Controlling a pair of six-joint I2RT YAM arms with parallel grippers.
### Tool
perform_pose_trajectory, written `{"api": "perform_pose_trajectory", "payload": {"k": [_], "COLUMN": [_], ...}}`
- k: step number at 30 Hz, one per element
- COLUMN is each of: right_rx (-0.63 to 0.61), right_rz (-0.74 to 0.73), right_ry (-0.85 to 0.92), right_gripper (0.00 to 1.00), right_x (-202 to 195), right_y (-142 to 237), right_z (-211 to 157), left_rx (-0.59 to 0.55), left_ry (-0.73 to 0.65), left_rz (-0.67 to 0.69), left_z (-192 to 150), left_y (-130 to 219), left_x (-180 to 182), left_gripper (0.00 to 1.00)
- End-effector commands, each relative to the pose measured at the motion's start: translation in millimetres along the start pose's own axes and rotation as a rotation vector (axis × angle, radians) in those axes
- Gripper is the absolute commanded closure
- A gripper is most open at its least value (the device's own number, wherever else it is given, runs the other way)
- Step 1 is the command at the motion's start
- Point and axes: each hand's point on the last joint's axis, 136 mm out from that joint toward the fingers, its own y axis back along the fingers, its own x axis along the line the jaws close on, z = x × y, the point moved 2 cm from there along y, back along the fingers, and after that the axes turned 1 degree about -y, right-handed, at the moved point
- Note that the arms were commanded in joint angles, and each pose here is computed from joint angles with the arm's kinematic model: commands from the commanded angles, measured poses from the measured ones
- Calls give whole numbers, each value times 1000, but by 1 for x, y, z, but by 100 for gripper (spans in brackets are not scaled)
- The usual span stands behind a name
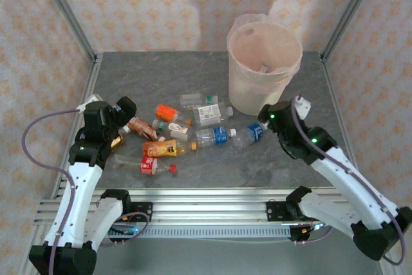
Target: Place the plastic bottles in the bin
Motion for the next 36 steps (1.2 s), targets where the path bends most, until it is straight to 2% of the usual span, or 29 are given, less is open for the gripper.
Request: {"api": "perform_pose_trajectory", "payload": {"k": [1, 16, 24, 36], "right_rx": [50, 215, 251, 275], "right_rz": [25, 2, -57, -130], "right_ry": [-95, -123, -138, -63], "right_gripper": [1, 1, 1, 1], "right_x": [7, 29, 24, 15], "right_y": [-21, -81, -102, -125], "right_z": [-25, -77, -95, -111], "left_rx": [-7, 23, 36, 44], "left_ry": [17, 26, 20, 7], "left_rz": [-30, -25, -13, 1], "left_z": [2, -6, -10, -11], "left_y": [-2, -10, -14, -18], "left_x": [-4, -2, 1, 2], "left_gripper": [0, 0, 0, 0]}}
